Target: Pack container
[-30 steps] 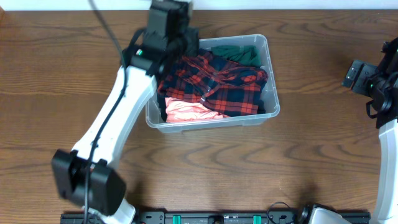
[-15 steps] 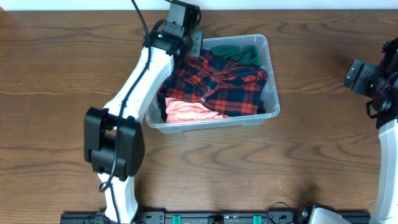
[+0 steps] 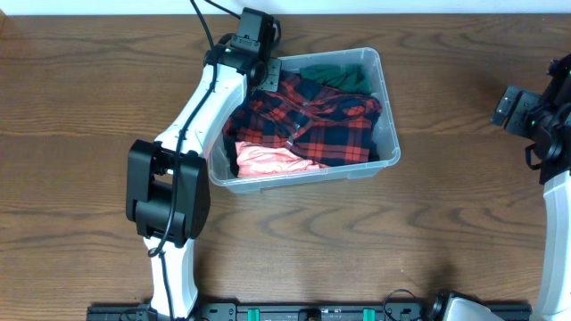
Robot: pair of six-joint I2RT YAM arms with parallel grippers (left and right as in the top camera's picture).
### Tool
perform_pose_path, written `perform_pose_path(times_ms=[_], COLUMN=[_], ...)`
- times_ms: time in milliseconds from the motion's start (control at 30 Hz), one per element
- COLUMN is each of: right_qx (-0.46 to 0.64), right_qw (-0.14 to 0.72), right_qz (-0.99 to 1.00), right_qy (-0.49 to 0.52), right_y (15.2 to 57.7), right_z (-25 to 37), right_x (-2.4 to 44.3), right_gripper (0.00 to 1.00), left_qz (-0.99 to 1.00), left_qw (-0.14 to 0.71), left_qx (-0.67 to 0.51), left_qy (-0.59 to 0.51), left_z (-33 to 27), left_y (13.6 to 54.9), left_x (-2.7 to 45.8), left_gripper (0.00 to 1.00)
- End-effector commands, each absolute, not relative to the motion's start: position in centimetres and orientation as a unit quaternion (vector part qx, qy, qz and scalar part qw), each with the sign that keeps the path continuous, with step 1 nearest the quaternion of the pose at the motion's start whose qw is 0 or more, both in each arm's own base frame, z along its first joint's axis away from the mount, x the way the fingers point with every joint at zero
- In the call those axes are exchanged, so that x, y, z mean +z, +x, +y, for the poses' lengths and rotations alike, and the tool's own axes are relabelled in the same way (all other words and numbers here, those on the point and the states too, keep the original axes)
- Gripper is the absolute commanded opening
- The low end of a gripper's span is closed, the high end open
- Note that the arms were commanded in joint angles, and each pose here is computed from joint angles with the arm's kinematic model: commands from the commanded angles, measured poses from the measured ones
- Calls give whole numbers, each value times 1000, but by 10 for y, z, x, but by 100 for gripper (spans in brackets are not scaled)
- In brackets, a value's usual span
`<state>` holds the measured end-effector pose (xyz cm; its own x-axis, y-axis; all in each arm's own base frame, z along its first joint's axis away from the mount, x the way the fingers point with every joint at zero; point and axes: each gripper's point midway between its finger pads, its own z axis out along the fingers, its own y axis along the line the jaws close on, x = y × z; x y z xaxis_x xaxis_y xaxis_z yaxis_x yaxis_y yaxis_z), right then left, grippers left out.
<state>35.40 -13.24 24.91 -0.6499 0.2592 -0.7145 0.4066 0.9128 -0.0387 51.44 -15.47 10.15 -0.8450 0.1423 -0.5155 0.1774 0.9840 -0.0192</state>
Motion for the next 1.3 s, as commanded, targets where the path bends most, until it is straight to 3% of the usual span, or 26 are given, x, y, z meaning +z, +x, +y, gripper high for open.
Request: perform_pose_path(times_ms=[0, 200, 467, 667, 867, 1100, 1267], right_qx=[-97, -97, -97, -97, -97, -97, -97], right_qw=[375, 375, 375, 375, 375, 375, 375], right_qz=[902, 902, 902, 902, 902, 902, 902], right_qy=[188, 188, 188, 188, 188, 188, 188], right_y=[354, 354, 354, 354, 354, 354, 354], right_z=[-133, -133, -133, -133, -133, -133, -133], right_x=[249, 249, 249, 249, 249, 249, 249], right_gripper=[99, 99, 99, 99, 99, 99, 99], left_qz=[976, 969, 929, 914, 941, 932, 941], left_qw=[207, 237, 365, 401, 337, 361, 336], left_qx=[10, 3, -29, -38, -20, -42, -36], left_qy=[65, 68, 54, 47, 8, -11, -14], left_z=[-121, -128, -137, -129, -114, -125, -127], left_y=[507, 514, 527, 504, 475, 498, 505], left_x=[51, 72, 184, 245, 226, 219, 188], left_gripper=[6, 6, 6, 7, 6, 6, 6])
